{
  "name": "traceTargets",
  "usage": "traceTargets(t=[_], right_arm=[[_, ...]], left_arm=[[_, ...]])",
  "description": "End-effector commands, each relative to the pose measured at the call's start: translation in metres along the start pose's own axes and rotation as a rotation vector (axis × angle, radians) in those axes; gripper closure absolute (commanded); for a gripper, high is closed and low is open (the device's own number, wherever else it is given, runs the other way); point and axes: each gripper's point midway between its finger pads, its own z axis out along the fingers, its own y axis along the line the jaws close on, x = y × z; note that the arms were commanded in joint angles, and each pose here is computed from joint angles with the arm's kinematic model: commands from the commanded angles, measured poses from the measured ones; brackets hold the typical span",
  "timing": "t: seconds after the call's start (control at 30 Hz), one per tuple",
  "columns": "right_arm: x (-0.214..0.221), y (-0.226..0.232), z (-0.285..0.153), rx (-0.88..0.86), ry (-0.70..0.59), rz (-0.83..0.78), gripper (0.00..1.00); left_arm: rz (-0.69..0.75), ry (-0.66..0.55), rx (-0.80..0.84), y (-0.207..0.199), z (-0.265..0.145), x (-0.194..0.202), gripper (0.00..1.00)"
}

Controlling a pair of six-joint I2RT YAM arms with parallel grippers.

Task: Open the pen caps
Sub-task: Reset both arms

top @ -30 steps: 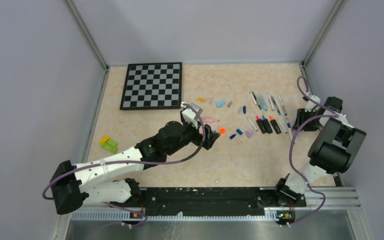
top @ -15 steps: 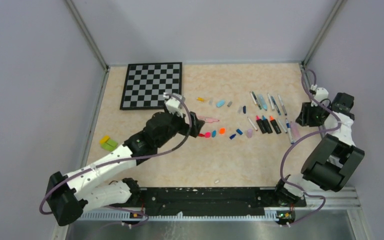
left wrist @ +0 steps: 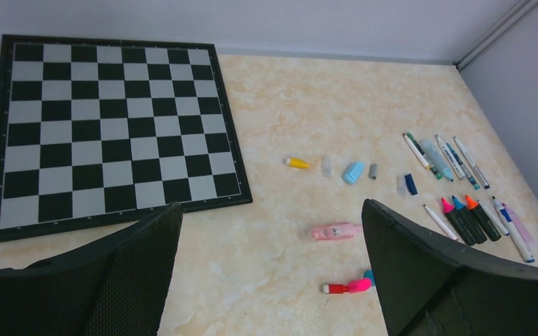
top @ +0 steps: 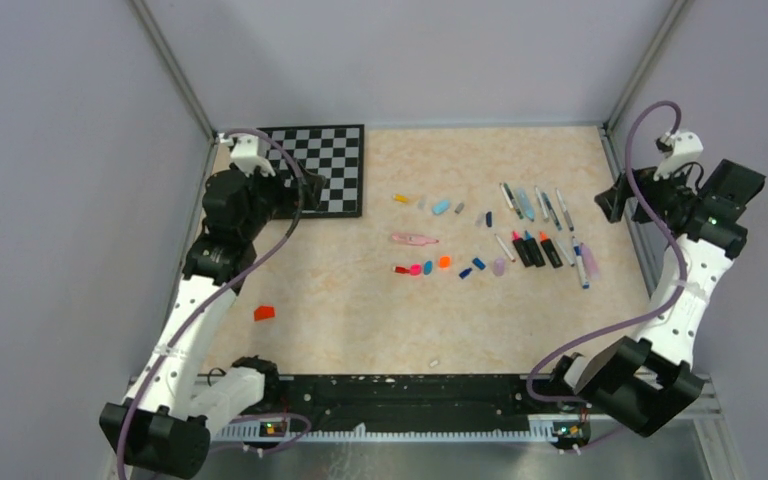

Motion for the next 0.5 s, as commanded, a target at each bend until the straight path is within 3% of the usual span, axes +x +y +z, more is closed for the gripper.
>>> traceTargets(t=[0.0, 0.47], right_arm=[[-0.062, 0.010, -0.032, 0.079, -0.194, 0.024, 0.10], [-0.101, 0.040, -0.071, 0.106, -0.327, 0.112, 0.09]], left_arm=[[0.070, -0.063, 0.069, -0.017, -0.026, -0.040, 0.01], [0.104, -0.075, 0.106, -0.029, -0.060, -0.048, 0.01]])
